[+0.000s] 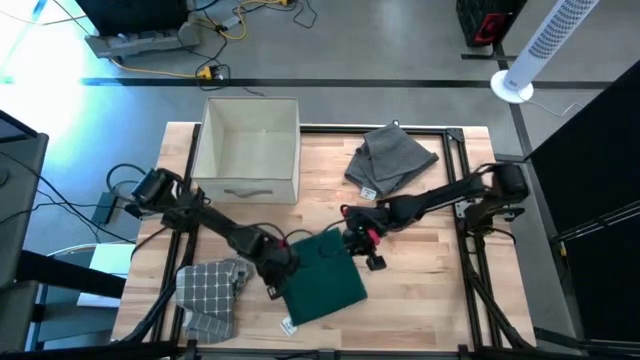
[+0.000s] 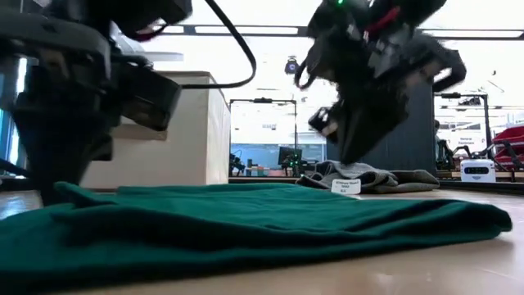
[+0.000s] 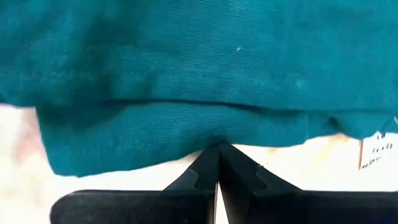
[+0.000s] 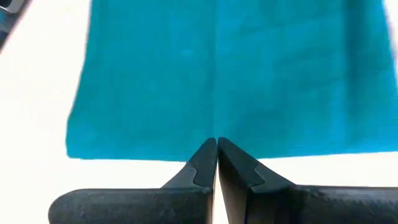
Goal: Fold towel
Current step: Fold the green towel
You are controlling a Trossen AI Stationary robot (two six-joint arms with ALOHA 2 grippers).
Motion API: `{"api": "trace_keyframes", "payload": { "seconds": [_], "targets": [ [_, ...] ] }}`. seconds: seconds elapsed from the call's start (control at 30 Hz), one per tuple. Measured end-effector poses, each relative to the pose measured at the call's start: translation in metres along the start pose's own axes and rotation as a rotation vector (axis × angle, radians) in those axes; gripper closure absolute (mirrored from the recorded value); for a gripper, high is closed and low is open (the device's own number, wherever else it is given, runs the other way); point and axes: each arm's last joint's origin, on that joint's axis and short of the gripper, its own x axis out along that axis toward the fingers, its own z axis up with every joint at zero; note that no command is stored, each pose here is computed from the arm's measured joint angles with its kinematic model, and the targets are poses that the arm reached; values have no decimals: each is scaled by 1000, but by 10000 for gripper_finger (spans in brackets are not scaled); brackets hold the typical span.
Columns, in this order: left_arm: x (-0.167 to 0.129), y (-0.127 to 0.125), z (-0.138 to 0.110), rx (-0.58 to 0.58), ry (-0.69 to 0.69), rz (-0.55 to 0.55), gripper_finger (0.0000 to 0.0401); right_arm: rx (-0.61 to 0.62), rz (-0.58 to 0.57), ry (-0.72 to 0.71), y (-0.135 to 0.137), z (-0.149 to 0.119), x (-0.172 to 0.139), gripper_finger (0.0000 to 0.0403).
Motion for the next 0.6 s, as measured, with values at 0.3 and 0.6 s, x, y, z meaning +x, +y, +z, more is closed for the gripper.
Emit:
{"api": "trace_keyframes", "payload": {
  "seconds": [0.3,0.6],
  "targets": [
    [-18,19,12,-59,-49,48,401,117,-169,-48,8,5,-39,403],
    [-105,28,-18,-185,-197,14,401,268,-180,-43,-12,-1,-48,402]
  ]
}}
